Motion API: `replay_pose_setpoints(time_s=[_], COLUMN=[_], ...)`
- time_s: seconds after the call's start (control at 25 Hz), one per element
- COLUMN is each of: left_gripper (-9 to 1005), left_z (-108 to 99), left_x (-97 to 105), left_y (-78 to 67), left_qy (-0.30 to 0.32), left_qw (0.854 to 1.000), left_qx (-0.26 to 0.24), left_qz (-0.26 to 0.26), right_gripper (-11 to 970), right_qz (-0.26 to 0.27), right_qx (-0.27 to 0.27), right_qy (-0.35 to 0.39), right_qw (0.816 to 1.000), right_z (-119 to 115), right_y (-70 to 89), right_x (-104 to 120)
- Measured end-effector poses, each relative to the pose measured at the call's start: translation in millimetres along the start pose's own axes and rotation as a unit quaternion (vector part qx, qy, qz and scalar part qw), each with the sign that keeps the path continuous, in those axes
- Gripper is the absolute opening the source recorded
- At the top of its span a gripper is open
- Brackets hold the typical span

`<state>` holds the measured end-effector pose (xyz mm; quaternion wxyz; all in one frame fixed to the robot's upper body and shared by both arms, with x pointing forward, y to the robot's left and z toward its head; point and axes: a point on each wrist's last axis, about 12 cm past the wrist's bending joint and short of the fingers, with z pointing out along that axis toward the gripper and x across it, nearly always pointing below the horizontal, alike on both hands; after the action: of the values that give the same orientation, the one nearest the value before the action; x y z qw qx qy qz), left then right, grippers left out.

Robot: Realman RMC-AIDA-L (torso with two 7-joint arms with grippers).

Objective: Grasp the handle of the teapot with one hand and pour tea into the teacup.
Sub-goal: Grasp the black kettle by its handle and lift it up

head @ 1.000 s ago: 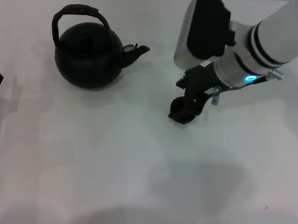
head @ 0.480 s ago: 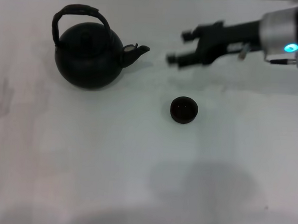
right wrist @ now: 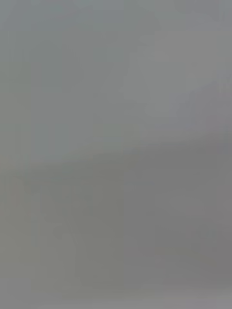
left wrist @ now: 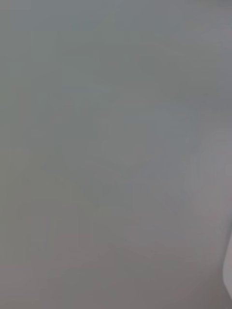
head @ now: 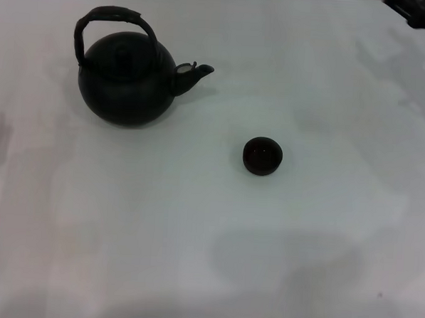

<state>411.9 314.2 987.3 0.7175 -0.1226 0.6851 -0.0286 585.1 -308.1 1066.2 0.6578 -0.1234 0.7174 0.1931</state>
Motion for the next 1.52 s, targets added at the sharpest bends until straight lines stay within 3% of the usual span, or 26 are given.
replay_pose_setpoints(time_s=[0.08,0.28,0.48,0.72,1.52], left_gripper=[848,848,848,849,848], left_z=[-0.3,-3.0,-2.0,21.4,62.6], left_x=[-0.7,1.3,4.1,7.5,5.3], left_y=[-0.3,-5.6,-19.0,-40.7,-57.9], left_qy=[-0.003,0.006,0.017,0.037,0.054], left_qw=[1.000,0.999,0.996,0.989,0.977], left_qx=[0.002,0.031,0.084,0.142,0.194], left_qz=[0.000,0.006,0.012,0.026,0.072], right_gripper=[869,869,869,869,869], right_qz=[-0.089,-0.136,-0.113,-0.096,-0.079], right_qx=[0.059,0.117,0.130,0.125,0.122], right_qy=[-0.014,0.003,0.017,0.020,0.020], right_qw=[0.994,0.984,0.985,0.987,0.989], right_z=[-9.0,-12.6,-12.7,-1.9,6.9], right_y=[-1.2,-7.3,-12.2,-10.2,-9.7], right_x=[16.1,25.3,27.4,23.7,18.9])
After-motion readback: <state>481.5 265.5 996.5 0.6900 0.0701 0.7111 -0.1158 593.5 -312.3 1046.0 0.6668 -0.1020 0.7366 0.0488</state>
